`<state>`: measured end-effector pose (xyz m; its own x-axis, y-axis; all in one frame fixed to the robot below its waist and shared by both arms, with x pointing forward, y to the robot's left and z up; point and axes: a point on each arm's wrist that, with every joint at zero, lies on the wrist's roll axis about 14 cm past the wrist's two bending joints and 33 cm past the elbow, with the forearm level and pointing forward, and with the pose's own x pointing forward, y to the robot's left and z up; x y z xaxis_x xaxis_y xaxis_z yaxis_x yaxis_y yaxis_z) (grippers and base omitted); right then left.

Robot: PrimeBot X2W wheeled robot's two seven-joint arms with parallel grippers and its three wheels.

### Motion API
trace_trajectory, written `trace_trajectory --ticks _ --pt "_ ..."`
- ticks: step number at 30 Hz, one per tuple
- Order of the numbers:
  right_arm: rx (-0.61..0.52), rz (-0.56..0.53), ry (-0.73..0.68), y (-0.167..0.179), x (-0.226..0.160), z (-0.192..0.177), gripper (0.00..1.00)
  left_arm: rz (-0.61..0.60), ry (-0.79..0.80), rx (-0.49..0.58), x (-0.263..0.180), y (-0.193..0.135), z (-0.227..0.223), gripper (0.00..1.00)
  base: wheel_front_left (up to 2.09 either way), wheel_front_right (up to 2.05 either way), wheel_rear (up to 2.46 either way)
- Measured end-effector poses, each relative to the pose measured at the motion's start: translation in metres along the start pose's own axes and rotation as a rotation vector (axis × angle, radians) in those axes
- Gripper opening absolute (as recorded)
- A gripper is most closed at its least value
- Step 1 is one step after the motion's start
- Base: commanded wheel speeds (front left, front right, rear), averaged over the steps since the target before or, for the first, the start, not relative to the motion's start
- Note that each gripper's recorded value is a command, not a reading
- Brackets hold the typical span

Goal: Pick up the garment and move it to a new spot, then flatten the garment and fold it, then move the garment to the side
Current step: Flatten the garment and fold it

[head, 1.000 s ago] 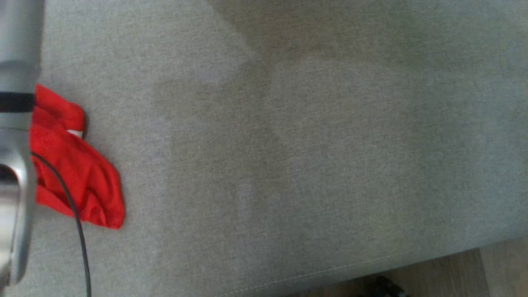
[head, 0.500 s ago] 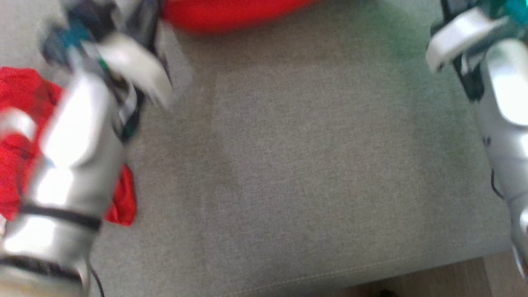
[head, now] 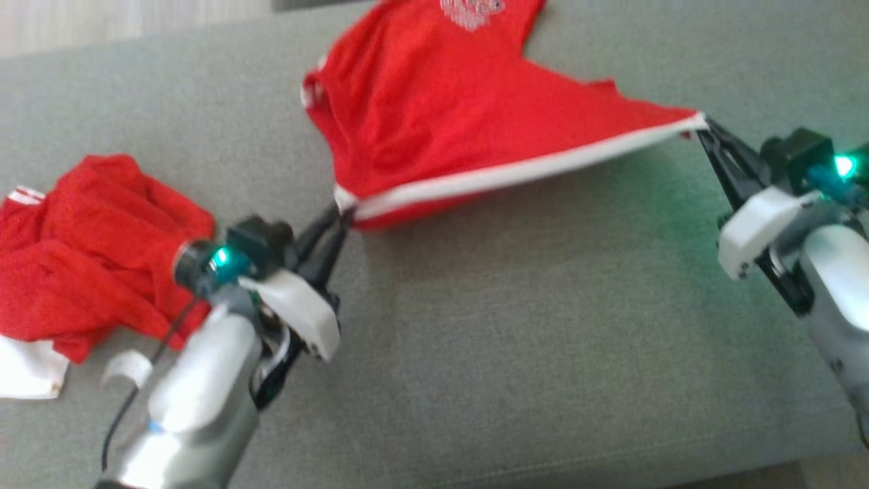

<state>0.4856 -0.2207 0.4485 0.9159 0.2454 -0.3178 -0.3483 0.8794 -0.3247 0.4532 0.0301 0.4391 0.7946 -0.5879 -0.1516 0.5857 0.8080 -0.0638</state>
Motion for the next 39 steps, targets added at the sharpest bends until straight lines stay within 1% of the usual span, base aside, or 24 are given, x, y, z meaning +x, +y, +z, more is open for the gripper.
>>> trace_trajectory --ticks 5,11,18,22,25,30,35,39 --pt "0.012 0.007 0.011 -0.003 -0.029 -0.003 0.0 -0.02 0.003 -0.003 -0.022 -0.02 -0.002 0.0 0.0 0.0 0.0" --pt "0.049 0.038 0.059 0.007 -0.065 -0.015 0.0 -0.048 0.004 -0.004 -0.045 -0.045 -0.005 0.0 0.0 0.0 0.0" --pt "0.045 0.072 0.109 0.013 -0.107 -0.023 0.0 -0.103 0.032 -0.025 -0.073 -0.08 -0.021 0.0 0.0 0.0 0.0" --pt "0.065 0.053 0.14 0.007 -0.131 -0.031 0.0 -0.135 0.039 -0.052 -0.085 -0.099 -0.024 0.0 0.0 0.0 0.0" --pt "0.069 0.035 0.126 -0.001 -0.13 -0.02 0.0 -0.136 0.027 -0.055 -0.083 -0.099 -0.018 0.0 0.0 0.0 0.0" --pt "-0.005 0.023 0.077 -0.011 -0.112 0.011 0.0 -0.105 -0.027 -0.039 -0.063 -0.078 0.004 0.0 0.0 0.0 0.0" --pt "-0.076 0.031 0.036 -0.017 -0.077 0.039 0.0 -0.066 -0.075 -0.033 -0.041 -0.052 0.025 0.0 0.0 0.0 0.0" --pt "-0.142 0.058 0.012 -0.017 -0.039 0.058 0.0 -0.035 -0.078 -0.046 -0.027 -0.035 0.027 0.0 0.0 0.0 0.0"
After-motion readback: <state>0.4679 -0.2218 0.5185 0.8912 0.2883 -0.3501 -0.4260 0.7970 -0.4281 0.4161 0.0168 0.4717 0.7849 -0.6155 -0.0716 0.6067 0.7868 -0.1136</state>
